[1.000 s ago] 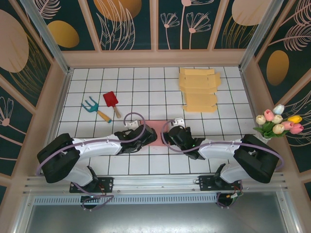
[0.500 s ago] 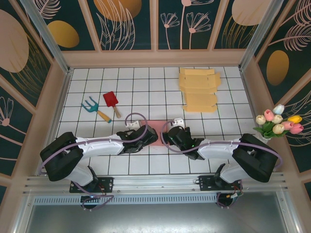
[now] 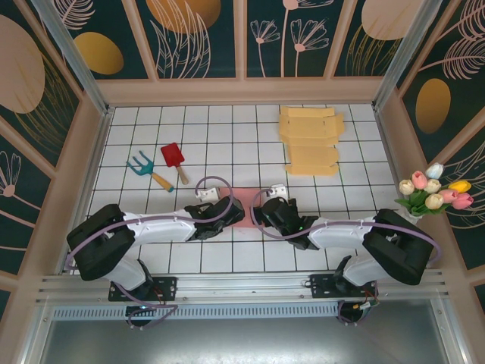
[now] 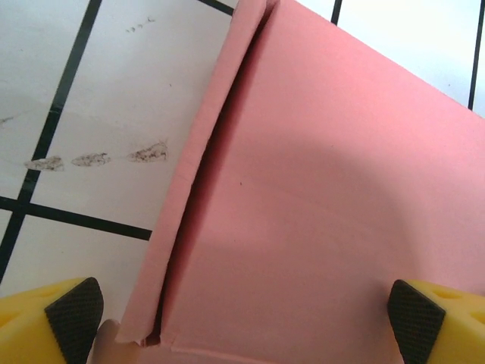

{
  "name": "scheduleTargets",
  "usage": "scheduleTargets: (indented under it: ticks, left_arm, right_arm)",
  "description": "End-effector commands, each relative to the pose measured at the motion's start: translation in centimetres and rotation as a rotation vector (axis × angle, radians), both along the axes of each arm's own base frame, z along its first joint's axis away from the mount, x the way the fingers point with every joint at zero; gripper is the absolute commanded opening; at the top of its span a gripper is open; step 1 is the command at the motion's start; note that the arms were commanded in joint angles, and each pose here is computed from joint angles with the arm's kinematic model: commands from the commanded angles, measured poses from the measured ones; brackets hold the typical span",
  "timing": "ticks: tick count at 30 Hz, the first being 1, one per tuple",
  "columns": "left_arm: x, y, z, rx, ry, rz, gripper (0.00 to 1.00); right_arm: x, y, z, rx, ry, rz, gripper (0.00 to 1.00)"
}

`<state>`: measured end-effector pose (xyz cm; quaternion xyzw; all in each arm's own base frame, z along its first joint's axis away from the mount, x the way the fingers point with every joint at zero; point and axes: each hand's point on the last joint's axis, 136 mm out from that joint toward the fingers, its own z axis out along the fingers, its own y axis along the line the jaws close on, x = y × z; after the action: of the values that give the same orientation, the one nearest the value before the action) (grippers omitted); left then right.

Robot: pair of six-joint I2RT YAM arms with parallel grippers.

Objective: Fold the paper box

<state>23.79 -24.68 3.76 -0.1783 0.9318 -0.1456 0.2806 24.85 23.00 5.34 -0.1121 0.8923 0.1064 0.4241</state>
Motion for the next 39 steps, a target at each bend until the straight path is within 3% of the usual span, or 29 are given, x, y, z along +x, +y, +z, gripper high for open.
scheduleTargets:
  ticks: [1,26,37,39]
  left_arm:
    - [0.8,-0.2,0.6,0.001,-0.046,0.017,0.98]
    - [0.8,-1.0,-0.8,-0.011,-0.025,0.004,0.91]
    - [0.7,-0.7,-1.1,-0.003,-0.023,0.004,0.91]
    - [0.7,-0.7,-1.2,-0.002,-0.022,0.002,0.91]
  right_arm:
    - [-1.2,-1.1,-1.7,-0.06,0.045,0.01,0.99]
    - [-1.6,-1.1,-1.6,-0.063,0.042,0.009,0.99]
    - [-2.6,-1.0,1.1,0.004,0.002,0.003,0.99]
    - [-3.0,-1.0,1.8,0.042,-0.003,0.002,0.95]
